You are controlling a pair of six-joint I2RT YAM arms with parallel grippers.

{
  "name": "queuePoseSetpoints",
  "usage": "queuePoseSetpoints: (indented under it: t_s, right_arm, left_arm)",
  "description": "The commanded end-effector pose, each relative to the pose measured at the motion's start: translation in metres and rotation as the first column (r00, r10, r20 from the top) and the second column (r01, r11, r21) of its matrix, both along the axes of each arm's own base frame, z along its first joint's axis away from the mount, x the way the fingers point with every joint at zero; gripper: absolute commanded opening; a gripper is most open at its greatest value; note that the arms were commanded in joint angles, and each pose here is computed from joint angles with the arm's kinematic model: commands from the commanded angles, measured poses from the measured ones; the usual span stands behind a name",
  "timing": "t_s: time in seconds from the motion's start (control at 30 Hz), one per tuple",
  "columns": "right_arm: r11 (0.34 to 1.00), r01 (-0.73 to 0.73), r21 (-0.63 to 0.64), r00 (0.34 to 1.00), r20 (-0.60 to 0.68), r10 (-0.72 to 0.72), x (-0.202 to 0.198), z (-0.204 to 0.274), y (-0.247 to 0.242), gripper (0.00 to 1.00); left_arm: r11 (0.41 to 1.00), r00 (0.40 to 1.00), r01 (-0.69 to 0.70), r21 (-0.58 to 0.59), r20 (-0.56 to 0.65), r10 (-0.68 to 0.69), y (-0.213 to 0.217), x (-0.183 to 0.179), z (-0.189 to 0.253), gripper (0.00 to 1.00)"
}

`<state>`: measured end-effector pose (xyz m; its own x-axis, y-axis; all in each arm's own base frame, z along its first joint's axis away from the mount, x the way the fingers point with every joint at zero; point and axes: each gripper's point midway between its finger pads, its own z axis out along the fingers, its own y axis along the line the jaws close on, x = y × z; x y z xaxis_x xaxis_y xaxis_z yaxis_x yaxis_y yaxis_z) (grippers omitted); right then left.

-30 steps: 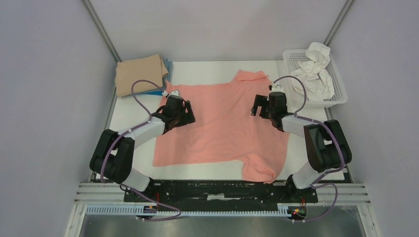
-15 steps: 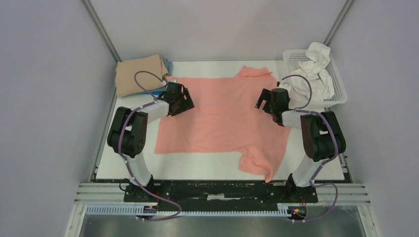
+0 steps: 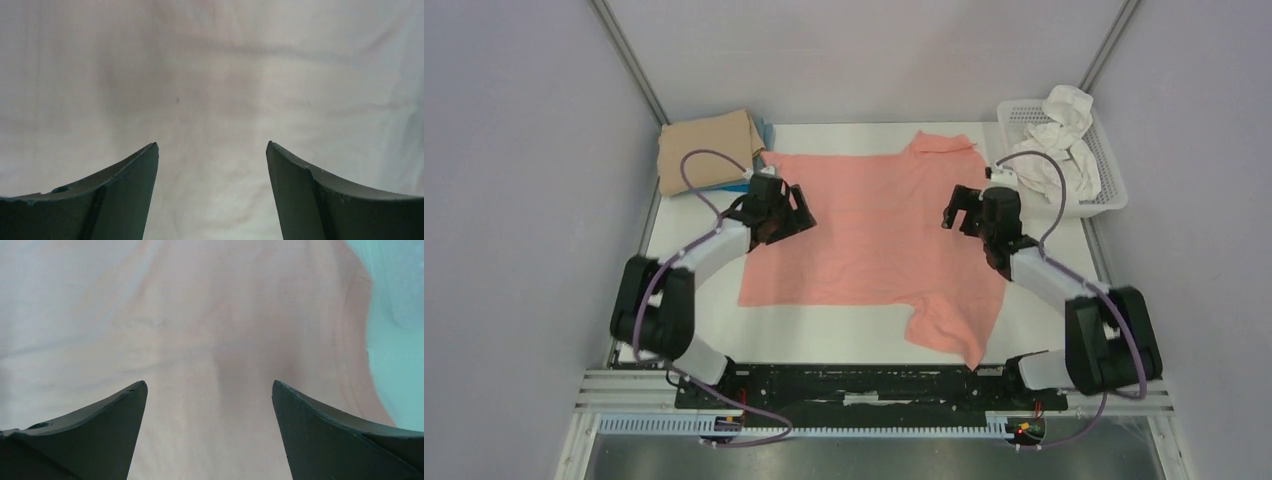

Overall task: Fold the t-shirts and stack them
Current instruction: Flatten out the tshirt, then grab the side of the flattened tshirt closest away from the robot with both arms

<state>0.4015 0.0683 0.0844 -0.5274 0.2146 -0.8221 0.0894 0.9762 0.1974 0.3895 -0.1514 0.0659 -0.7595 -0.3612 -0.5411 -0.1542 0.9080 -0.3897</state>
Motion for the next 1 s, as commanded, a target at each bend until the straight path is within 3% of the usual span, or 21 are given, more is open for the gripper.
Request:
queuePoseSetpoints:
  t_s: [0.0, 0.17, 0.37, 0.6, 0.97]
  right_arm:
    - [1.000, 0.005, 0.028, 0.996, 0.094, -0.007, -0.044, 0.023, -0.007, 0.98]
    - [0.997, 0.033, 0.073, 0.985, 0.165, -0.045, -0.086, 0.023, -0.017, 0.98]
    - [0.995, 0.010, 0.095, 0.979, 0.202, -0.030, -0.100, 0.025, -0.016, 0.98]
    - [0.996, -0.001, 0.094, 0.979, 0.201, -0.018, -0.100, 0.028, -0.014, 0.98]
    - [0.995, 0.023, 0.095, 0.979, 0.199, -0.042, -0.100, 0.028, -0.018, 0.98]
  left_arm:
    - [0.996, 0.995, -0.094, -0.002, 0.039, 0.094, 0.026, -0.063, 0.036, 0.84]
    - [0.917, 0.921, -0.390, 0.084, 0.035, 0.388, 0.096, -0.144, 0.031, 0.84]
    - [0.821, 0.825, -0.565, 0.085, 0.041, 0.563, 0.132, -0.192, 0.010, 0.84]
    - [0.780, 0.779, -0.623, 0.060, -0.037, 0.625, 0.130, -0.204, -0.034, 0.83]
    - [0.740, 0.741, -0.672, -0.021, -0.045, 0.671, 0.119, -0.181, -0.056, 0.53]
